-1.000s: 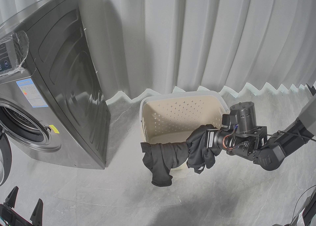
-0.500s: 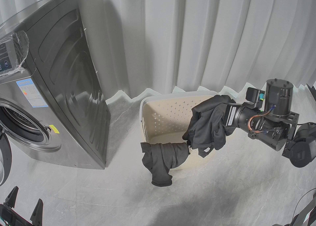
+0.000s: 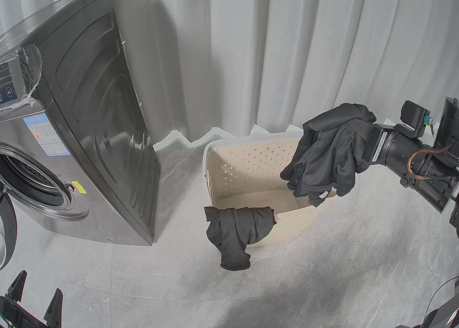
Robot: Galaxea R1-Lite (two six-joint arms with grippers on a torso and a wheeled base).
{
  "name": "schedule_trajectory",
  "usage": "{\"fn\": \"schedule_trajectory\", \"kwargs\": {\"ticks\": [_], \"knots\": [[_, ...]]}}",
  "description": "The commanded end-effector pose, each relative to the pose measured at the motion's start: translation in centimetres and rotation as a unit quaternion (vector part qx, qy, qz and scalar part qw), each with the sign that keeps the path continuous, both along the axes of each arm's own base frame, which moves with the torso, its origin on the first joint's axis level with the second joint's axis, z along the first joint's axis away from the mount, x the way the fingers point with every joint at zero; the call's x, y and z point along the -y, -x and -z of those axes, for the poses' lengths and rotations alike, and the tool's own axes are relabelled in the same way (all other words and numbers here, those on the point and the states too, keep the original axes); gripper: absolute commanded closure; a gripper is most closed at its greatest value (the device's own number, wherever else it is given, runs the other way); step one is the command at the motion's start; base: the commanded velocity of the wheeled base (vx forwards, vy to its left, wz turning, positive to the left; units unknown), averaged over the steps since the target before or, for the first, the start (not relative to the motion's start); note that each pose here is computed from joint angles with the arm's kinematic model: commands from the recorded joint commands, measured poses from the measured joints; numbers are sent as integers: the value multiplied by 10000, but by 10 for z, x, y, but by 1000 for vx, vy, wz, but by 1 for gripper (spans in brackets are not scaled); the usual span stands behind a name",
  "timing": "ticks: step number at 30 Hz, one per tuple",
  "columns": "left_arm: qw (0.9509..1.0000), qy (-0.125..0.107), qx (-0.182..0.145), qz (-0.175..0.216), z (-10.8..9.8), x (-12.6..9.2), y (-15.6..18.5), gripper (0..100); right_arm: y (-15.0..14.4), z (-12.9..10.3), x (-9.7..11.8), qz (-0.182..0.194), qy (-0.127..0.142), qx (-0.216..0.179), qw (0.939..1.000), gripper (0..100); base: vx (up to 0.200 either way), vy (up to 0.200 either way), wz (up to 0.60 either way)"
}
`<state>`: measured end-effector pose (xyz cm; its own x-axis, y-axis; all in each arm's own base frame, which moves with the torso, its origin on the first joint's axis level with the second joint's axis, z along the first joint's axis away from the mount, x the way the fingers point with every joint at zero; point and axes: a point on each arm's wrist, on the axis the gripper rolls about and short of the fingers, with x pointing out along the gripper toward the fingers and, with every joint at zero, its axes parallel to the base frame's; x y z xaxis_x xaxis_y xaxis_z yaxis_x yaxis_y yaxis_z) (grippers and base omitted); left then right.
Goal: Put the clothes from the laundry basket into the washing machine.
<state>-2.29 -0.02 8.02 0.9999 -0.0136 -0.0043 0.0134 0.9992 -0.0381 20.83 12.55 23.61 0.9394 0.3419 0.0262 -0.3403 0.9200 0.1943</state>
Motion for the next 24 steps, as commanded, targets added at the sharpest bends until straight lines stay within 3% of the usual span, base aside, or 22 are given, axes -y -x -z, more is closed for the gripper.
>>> {"fn": "schedule_trajectory", "kwargs": {"ticks": [1,10,15,24], "knots": [[10000,17,-17,-7,5,0,0,0,11,-8,7,9,-3,187,9998,100,-200,0,0],[10000,17,-10,-7,4,0,0,0,19,-9,11,-112,-10,251,9996,100,-200,0,0],[10000,17,-10,-7,4,0,0,0,29,-6,10,-498,75,294,9983,100,-200,0,0],[10000,17,-10,-7,4,0,0,0,30,-6,9,-566,90,302,9979,100,0,0,0]]}}
